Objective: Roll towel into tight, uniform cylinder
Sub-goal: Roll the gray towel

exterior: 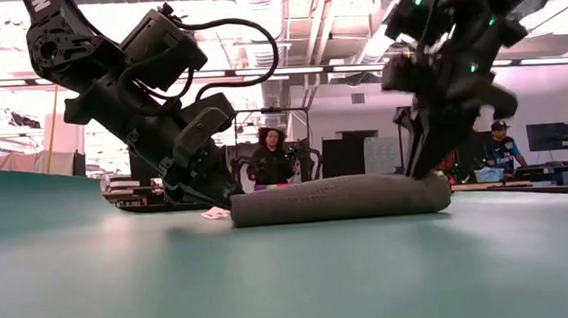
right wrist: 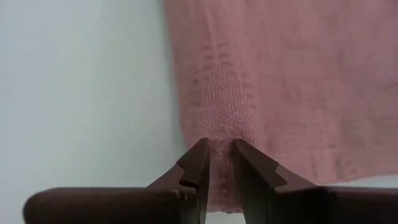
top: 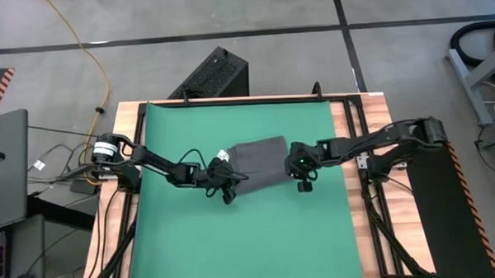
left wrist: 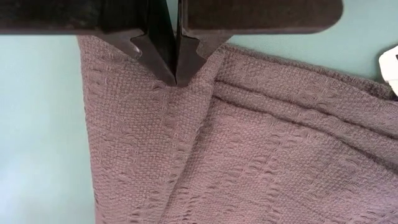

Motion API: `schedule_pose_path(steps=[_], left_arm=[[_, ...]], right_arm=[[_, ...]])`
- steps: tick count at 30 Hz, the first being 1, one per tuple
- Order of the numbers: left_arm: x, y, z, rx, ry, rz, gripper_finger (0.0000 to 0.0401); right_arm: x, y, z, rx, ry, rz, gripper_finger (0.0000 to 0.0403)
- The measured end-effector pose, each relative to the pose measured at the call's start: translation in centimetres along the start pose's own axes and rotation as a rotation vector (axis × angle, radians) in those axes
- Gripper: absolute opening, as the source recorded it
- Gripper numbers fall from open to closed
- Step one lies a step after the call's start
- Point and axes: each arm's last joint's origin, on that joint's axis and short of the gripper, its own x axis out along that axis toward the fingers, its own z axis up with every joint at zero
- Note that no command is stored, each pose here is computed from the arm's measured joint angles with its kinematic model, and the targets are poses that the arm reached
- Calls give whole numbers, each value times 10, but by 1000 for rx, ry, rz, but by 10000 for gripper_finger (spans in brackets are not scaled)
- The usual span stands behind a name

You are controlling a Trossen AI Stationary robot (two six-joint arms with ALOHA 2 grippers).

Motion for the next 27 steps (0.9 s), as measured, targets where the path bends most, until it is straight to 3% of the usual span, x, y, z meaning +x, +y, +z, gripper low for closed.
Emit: schedule_pose_path(steps=[9, 16, 22, 27], left_arm=[[0, 0, 0, 5, 0, 1, 0], [-6, -6, 1, -1, 4, -43, 0], [-32, -18, 24, -14, -65, -100, 0], [-51, -25, 47, -99, -204, -136, 0]], right_arm=[[36, -6, -11, 32, 120, 22, 92], [42, -3, -14, 94, 151, 31, 92], [43, -3, -13, 97, 144, 32, 92], [43, -3, -13, 119, 138, 30, 92]])
